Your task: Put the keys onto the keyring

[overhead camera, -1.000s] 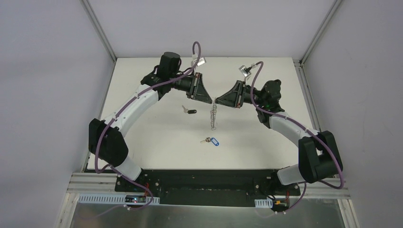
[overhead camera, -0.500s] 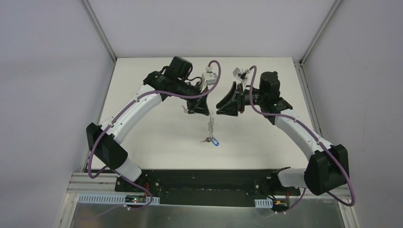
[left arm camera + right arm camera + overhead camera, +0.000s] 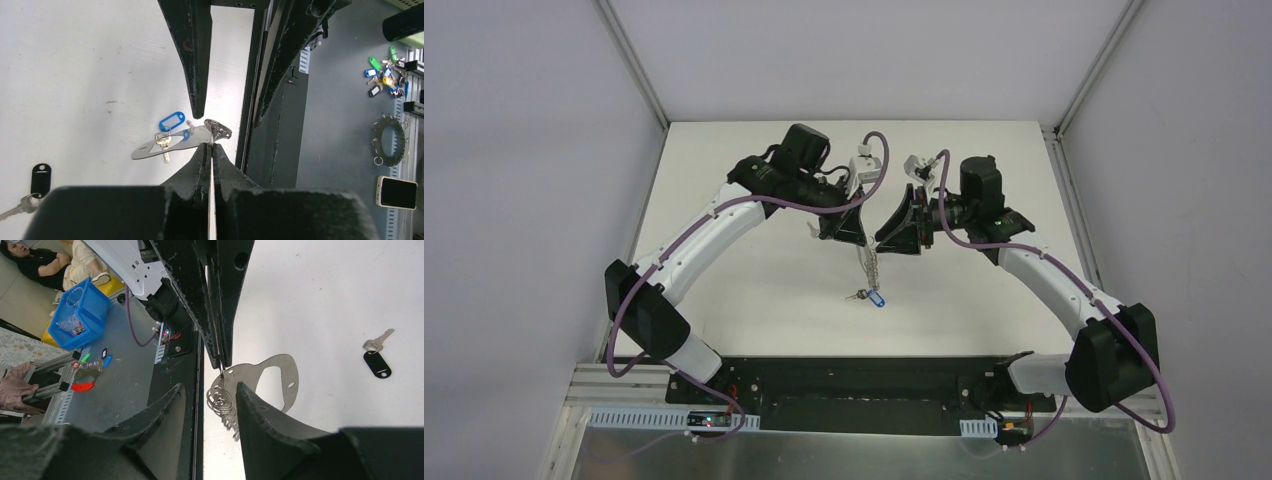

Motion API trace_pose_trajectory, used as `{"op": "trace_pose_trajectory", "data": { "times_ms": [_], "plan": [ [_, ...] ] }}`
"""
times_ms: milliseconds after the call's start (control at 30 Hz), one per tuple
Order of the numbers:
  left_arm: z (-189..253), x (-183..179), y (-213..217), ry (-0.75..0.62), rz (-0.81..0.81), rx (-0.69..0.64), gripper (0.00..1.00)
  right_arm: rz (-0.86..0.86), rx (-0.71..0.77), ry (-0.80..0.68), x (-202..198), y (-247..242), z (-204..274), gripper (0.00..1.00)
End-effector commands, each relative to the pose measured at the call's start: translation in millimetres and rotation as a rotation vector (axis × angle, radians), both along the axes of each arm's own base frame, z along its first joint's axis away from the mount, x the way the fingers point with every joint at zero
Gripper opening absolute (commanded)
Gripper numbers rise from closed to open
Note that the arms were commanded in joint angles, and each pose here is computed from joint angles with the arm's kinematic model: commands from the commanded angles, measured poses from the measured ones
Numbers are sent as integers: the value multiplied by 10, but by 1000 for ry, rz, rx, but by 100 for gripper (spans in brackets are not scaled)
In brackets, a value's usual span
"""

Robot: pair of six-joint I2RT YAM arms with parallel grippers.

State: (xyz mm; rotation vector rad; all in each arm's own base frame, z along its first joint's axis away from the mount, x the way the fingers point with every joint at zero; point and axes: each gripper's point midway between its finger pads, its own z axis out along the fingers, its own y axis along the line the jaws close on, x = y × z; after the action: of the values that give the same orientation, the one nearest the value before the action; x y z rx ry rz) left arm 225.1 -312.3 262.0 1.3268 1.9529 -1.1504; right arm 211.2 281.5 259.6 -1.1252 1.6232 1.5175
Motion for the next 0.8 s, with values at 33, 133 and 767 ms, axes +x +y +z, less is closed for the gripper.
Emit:
{"op": "trace_pose_trajectory", "data": {
  "times_ms": [33, 133, 767],
  "plan": [
    [229, -122, -41, -26, -29, -80, 0, 22, 33, -83, -29, 36, 160, 42],
    [236, -138, -51, -17, -31, -91, 0, 20, 35, -81, -27, 45, 163, 40],
    [271, -134, -98, 8, -21, -120, 0, 36, 49, -52, -58, 77, 135, 19]
  ]
}}
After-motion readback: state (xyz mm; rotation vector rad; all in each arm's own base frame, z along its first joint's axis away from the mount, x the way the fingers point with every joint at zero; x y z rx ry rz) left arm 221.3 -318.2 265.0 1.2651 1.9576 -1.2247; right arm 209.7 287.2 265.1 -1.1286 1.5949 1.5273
